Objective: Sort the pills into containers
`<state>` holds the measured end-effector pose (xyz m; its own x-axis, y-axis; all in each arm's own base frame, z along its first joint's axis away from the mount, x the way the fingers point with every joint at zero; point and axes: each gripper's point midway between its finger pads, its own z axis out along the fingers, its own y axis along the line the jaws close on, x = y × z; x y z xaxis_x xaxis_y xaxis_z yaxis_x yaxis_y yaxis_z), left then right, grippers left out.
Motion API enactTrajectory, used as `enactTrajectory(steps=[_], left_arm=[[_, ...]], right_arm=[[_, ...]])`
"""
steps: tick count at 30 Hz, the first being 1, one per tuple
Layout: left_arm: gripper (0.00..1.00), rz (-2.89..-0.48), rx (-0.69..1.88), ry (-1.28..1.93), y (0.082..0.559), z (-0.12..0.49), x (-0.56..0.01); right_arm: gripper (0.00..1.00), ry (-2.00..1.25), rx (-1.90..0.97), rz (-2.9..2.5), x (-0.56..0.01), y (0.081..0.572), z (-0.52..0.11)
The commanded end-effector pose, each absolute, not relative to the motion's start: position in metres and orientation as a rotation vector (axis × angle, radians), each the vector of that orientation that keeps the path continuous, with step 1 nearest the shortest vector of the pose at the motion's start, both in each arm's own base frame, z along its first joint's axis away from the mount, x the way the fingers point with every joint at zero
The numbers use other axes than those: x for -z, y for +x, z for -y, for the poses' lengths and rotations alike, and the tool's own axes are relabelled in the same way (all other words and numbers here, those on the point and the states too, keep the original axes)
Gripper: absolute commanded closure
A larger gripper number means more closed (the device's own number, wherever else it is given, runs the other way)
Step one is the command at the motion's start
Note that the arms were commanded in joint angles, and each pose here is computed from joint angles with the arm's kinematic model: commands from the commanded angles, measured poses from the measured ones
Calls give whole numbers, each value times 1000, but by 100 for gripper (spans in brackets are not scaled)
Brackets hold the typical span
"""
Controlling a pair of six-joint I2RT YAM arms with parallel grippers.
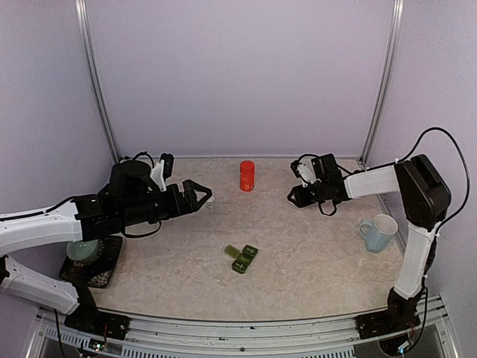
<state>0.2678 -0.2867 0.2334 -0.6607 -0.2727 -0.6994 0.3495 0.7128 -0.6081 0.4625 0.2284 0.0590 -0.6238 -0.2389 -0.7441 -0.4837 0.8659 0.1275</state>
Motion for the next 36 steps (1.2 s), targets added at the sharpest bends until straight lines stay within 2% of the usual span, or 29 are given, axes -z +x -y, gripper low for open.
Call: enactTrajectory(steps=[1,10,13,22,26,30,34,35,36], left_arm=[[1,-2094,942,110,271,294,-239],[1,-2129,954,230,272,321,-232],[1,-2150,956,240,271,329,-223],[1,-2176,949,257,260,342,-213],[1,-2178,944,256,258,342,-212],[1,-2178,944,253,257,342,-211],[1,-2177,948,254,257,343,-212],[1,-2176,949,254,257,343,-213],[1,-2177,945,254,257,343,-212]], right_arm=[[68,-744,-504,-2266,-101,402,-263],[71,-1043,-606,-2196,-109,303,-291],[71,-1051,-599,-2148,-107,295,-290],[71,-1096,-486,-2294,-40,285,-280],[68,-1118,-442,-2303,-31,283,-283],[58,-1103,-398,-2322,-29,286,-282],[42,-1070,-386,-2333,-34,288,-280],[33,-1046,-387,-2337,-36,288,-279],[30,-1030,-395,-2333,-39,286,-278]])
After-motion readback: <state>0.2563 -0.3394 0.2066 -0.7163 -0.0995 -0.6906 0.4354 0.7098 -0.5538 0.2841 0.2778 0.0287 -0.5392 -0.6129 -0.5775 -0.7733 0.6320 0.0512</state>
